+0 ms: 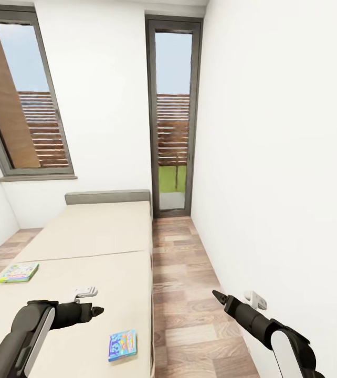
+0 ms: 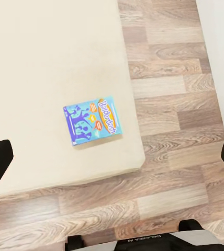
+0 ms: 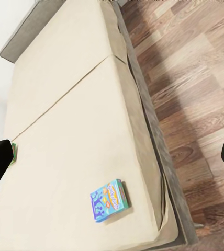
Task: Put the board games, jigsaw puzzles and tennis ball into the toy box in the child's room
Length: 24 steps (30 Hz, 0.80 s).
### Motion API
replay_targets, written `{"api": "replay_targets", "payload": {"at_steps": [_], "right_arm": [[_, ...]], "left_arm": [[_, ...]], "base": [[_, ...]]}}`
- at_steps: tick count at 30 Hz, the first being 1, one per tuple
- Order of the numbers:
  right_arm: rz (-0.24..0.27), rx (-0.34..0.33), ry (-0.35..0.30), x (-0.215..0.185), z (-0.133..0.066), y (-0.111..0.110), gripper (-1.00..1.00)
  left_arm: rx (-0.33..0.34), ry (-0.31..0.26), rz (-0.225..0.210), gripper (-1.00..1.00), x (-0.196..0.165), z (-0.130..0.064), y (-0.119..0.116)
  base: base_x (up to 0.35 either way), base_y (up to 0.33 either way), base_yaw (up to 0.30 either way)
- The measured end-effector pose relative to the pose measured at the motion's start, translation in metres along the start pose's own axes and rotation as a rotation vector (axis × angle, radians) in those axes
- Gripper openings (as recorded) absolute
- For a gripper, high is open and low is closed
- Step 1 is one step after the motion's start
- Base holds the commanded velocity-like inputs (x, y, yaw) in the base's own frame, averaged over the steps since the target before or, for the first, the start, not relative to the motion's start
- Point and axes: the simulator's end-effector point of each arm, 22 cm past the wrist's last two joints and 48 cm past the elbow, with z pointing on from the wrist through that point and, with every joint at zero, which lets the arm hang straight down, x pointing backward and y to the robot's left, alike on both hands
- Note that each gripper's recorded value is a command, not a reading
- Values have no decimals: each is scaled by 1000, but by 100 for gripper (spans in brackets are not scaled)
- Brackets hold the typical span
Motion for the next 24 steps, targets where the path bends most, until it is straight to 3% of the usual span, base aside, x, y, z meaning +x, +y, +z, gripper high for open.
{"api": "replay_targets", "payload": {"at_steps": [24], "right_arm": [[0, 0, 0, 0, 0, 0, 100]], "left_arm": [[0, 1, -1, 100, 0, 0, 0]], "base": [[18, -83, 55]]}}
